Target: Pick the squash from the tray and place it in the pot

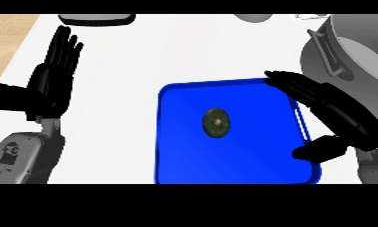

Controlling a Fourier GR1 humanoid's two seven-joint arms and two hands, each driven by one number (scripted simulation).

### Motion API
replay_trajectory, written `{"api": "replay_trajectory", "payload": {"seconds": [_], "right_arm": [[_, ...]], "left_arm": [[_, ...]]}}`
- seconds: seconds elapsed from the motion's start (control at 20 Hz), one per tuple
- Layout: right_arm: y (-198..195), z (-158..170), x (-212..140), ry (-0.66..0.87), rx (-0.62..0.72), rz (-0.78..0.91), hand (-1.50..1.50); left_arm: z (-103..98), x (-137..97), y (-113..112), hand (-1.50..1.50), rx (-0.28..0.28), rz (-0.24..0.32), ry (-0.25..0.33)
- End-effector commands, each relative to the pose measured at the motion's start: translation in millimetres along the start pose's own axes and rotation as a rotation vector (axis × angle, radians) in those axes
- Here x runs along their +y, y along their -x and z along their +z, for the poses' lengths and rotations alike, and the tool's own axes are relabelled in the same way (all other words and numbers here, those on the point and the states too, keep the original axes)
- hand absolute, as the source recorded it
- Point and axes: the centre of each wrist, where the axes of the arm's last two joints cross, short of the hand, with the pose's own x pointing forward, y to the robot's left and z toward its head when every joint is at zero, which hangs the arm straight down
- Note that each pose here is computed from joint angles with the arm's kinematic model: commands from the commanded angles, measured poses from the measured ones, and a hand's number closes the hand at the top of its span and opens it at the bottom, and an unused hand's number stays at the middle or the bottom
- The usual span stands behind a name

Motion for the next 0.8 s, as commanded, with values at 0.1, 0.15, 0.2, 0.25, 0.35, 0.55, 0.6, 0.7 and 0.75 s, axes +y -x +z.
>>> {"api": "replay_trajectory", "payload": {"seconds": [0.1, 0.15, 0.2, 0.25, 0.35, 0.55, 0.6, 0.7, 0.75], "right_arm": [[-52, -28, 14, -0.095, 0.093, 0.076, -1.5], [-41, -28, 28, -0.119, 0.104, 0.051, -1.5], [-52, -45, 41, -0.144, 0.108, 0.046, -1.5], [-46, -40, 33, -0.15, 0.132, 0.06, -1.5], [-52, -37, 37, -0.156, 0.174, 0.046, -1.5], [-40, -46, 54, -0.205, 0.19, 0.032, -1.5], [-37, -41, 79, -0.231, 0.187, 0.046, -1.5], [-43, -55, 83, -0.234, 0.182, 0.035, -1.5], [-31, -43, 91, -0.224, 0.182, 0.041, -1.5]], "left_arm": [[-1, 9, 0, 0.0, 0.004, -0.004, -0.009], [-1, 0, 6, 0.0, 0.001, 0.007, 0.003], [1, -12, 14, 0.0, 0.001, 0.003, 0.005], [-2, -2, -1, 0.0, -0.007, 0.003, -0.008], [9, -4, -9, 0.0, 0.0, 0.006, 0.001], [-2, -4, 8, 0.0, -0.006, -0.009, -0.012], [-15, 6, 10, 0.0, 0.005, 0.002, 0.0], [-6, -2, -6, 0.0, 0.006, -0.003, 0.002], [0, -12, -7, 0.0, -0.008, -0.001, -0.016]]}}
